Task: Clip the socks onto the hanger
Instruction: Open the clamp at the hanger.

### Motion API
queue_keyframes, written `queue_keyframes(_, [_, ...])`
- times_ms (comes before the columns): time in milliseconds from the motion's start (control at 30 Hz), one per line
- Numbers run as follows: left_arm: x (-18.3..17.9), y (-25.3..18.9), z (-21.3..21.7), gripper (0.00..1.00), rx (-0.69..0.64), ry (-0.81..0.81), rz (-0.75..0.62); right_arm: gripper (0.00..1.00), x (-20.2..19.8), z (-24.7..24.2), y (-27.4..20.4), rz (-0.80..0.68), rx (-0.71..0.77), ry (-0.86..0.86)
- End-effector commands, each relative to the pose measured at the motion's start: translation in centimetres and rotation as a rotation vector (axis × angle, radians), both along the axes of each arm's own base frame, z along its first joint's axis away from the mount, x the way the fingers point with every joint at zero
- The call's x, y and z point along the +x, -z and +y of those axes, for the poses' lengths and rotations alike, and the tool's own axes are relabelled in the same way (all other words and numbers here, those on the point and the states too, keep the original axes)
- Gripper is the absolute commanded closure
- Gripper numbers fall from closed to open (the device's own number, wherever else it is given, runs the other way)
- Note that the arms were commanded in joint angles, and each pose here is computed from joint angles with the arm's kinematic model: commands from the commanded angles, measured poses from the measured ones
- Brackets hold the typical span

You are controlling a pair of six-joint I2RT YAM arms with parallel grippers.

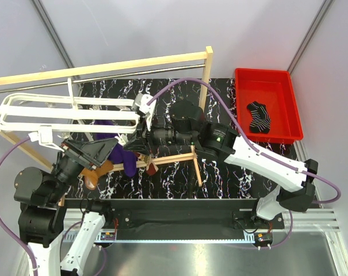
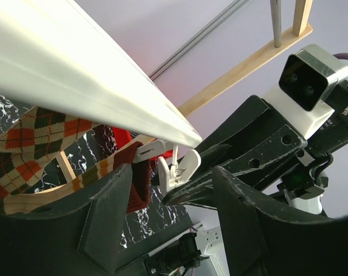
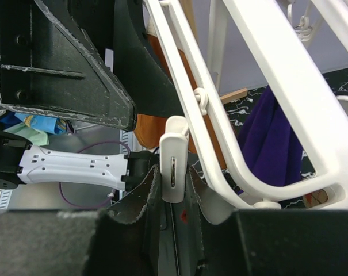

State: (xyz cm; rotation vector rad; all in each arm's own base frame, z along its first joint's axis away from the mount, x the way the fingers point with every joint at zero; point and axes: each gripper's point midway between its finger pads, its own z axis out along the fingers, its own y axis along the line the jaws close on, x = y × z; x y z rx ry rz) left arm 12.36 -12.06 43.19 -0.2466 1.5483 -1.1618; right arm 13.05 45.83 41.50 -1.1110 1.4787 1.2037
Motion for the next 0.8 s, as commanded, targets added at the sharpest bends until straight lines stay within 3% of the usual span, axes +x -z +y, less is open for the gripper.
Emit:
queue_keyframes(0, [0.9, -0.5, 0.0, 0.38, -0.012, -0.010, -0.019, 1.00, -1.2, 0.5, -0.7, 0.017, -0.004, -0.065])
queue_keyframes(333, [1.5, -0.6, -0.3, 0.49, -0.004, 0.006, -0.021, 1.00, -0.8, 1.7, 0.0, 0.029, -0.026, -0.067])
queue_keyframes(767, [2.6, 1.2, 0.0, 0.50, 0.043, -0.021, 0.041, 1.00, -0.5, 2.1, -0.1, 0.025, -0.024, -0.059])
